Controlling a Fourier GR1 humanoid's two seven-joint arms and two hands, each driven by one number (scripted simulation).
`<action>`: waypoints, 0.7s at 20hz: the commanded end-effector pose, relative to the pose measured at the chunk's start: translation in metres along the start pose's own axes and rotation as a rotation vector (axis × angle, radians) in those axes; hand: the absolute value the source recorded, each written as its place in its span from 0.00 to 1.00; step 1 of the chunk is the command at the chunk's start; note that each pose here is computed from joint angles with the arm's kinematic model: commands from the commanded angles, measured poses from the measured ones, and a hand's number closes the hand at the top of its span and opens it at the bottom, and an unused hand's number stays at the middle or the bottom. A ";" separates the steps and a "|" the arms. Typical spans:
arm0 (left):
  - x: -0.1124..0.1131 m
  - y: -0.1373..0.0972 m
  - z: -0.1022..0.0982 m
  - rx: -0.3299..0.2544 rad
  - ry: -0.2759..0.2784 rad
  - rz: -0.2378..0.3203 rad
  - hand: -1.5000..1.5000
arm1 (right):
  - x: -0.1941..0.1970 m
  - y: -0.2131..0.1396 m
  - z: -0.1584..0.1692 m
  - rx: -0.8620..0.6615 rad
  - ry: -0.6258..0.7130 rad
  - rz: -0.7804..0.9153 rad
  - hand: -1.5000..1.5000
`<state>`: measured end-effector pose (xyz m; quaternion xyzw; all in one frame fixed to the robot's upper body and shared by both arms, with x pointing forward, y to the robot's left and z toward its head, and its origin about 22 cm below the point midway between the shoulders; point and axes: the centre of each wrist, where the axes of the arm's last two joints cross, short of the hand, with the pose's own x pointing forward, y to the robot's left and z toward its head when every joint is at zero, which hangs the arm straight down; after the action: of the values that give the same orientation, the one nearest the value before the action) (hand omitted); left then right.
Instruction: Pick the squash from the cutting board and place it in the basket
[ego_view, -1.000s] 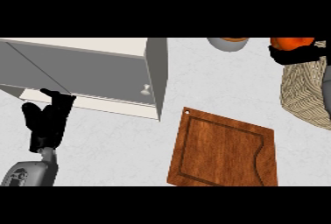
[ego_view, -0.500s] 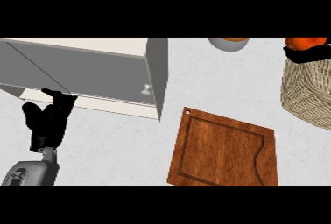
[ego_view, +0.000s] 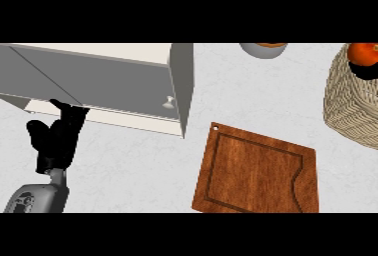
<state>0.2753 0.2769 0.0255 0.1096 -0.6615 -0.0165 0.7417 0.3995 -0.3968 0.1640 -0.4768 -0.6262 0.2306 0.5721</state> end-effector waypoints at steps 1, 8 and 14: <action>0.029 0.017 -0.014 0.013 -0.084 -0.017 0.50 | -0.009 -0.001 0.006 -0.040 -0.185 0.297 1.00; 0.029 -0.005 -0.006 0.001 -0.084 -0.010 0.50 | 0.005 -0.008 -0.019 -0.113 -0.198 0.379 1.00; 0.024 0.010 -0.016 0.012 -0.071 -0.008 0.50 | -0.005 0.010 -0.020 -0.059 -0.131 0.394 1.00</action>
<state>0.2786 0.2772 0.0271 0.1037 -0.6595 -0.0228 0.7442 0.4152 -0.4056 0.1637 -0.5890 -0.5806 0.3430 0.4454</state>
